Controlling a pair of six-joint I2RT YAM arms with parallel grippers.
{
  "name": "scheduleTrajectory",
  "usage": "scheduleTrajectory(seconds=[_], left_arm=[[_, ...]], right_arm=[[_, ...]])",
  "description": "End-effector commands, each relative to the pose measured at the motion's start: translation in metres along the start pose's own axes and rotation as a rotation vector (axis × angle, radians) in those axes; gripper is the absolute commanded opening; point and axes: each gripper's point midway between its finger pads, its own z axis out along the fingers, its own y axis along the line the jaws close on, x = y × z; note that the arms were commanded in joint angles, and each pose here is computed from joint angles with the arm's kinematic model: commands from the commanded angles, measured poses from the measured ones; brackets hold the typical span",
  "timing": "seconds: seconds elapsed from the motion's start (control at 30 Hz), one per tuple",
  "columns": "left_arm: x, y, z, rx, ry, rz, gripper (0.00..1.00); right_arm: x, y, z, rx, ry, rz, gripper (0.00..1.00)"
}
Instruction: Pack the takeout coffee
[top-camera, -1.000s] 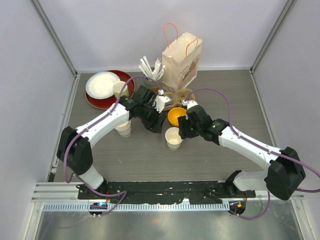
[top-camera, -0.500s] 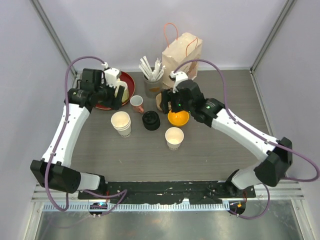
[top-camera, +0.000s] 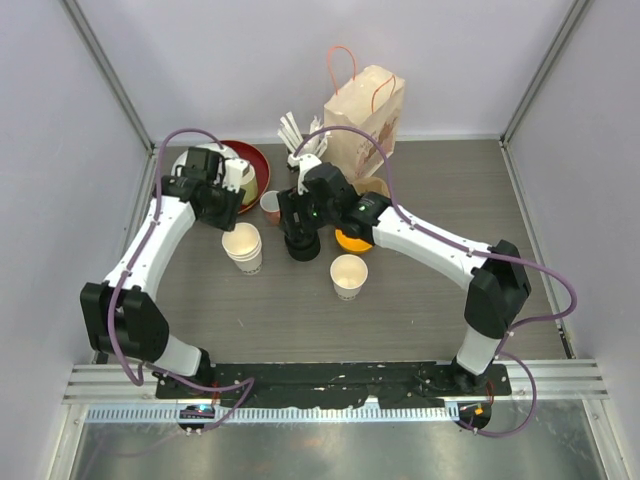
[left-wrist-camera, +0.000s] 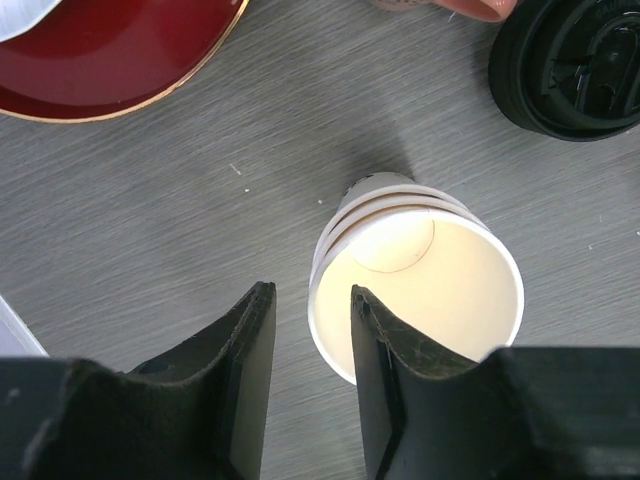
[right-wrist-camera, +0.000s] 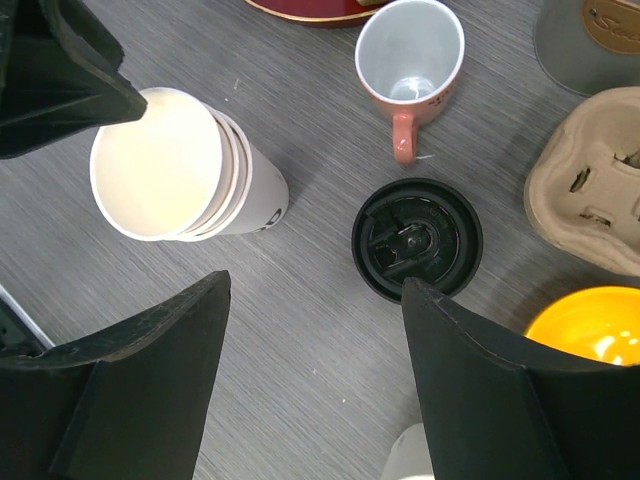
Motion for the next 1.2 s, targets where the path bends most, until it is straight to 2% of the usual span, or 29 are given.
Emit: scheduleTrajectory(seconds=[0.0,0.23,0.27,0.33,0.5,0.67,0.8,1.17], left_arm=[[-0.005,0.002,0.012,0.007,-0.012,0.016,0.38],[-0.003,0.000,0.021,0.023,0.011,0.021,0.22],[-0.003,0.000,0.020,0.026,0.010,0.024,0.13],[-0.005,0.000,0.017,0.025,-0.001,0.026,0.00],[-0.003,-0.004,0.008,0.042,-0.005,0.026,0.00],[-0.004,-0.012,-0.009,0.091,-0.028,0.008,0.00],[-0.009,-0.013,-0.019,0.120,-0.061,-0.025,0.00],[0.002,-0.018,-0.019,0.190,-0.037,-0.080,0.00]], right_arm=[[-0.032,0.019,-0.005,-0.075,-0.089,0.015,0.74],[-0.025,0.019,0.004,-0.079,-0.069,0.016,0.74],[-0.024,0.019,0.006,-0.079,-0.065,0.016,0.74],[-0.021,0.020,0.010,-0.086,-0.057,0.022,0.74],[-0.014,0.024,0.018,-0.111,-0.036,0.043,0.73],[-0.006,0.030,0.024,-0.147,-0.014,0.069,0.66],[-0.001,0.038,0.030,-0.192,0.002,0.095,0.65],[0.001,0.056,0.047,-0.287,0.007,0.156,0.63]])
